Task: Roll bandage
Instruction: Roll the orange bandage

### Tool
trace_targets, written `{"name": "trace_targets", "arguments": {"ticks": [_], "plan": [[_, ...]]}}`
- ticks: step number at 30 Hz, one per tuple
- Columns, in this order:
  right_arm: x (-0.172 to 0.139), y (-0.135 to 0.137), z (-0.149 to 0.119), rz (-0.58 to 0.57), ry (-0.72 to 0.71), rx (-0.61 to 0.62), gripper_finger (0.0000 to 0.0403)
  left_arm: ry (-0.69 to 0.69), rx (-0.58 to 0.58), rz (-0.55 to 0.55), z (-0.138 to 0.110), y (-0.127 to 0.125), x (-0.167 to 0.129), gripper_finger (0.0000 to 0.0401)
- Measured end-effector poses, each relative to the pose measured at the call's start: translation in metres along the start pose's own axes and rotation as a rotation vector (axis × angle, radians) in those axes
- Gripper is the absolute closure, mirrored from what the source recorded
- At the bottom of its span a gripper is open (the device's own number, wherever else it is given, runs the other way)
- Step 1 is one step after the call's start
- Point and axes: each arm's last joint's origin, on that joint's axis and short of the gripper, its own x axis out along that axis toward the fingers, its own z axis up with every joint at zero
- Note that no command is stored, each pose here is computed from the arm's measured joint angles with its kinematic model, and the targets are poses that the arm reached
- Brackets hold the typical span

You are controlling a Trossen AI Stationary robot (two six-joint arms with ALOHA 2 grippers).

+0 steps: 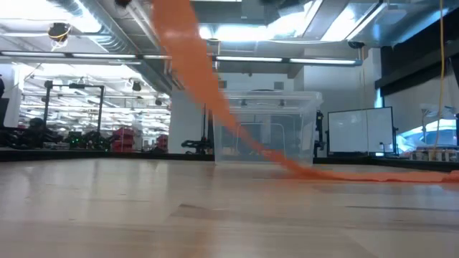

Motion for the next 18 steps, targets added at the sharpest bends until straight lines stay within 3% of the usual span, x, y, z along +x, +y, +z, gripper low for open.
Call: {"name": "trace_targets", "arguments": {"ticks": [5, 12, 18], "plan": [[-0.058, -0.008, 0.004, 0.009, -0.107, 0.085, 0.0178, -0.081, -0.024, -0.106, 0.028, -0.005, -0.023, 0.0371], [-0.1, -0.013, 0.0, 0.064, -0.185, 0.091, 0.0178, -0.062, -0.114, -0.423, 0.052, -0.017, -0.053, 0.037], [-0.108, -0.013, -0.001, 0.079, -0.205, -0.005, 0.0178, -0.108, -0.11, -0.456, 0.065, -0.021, -0.07, 0.0365]]}}
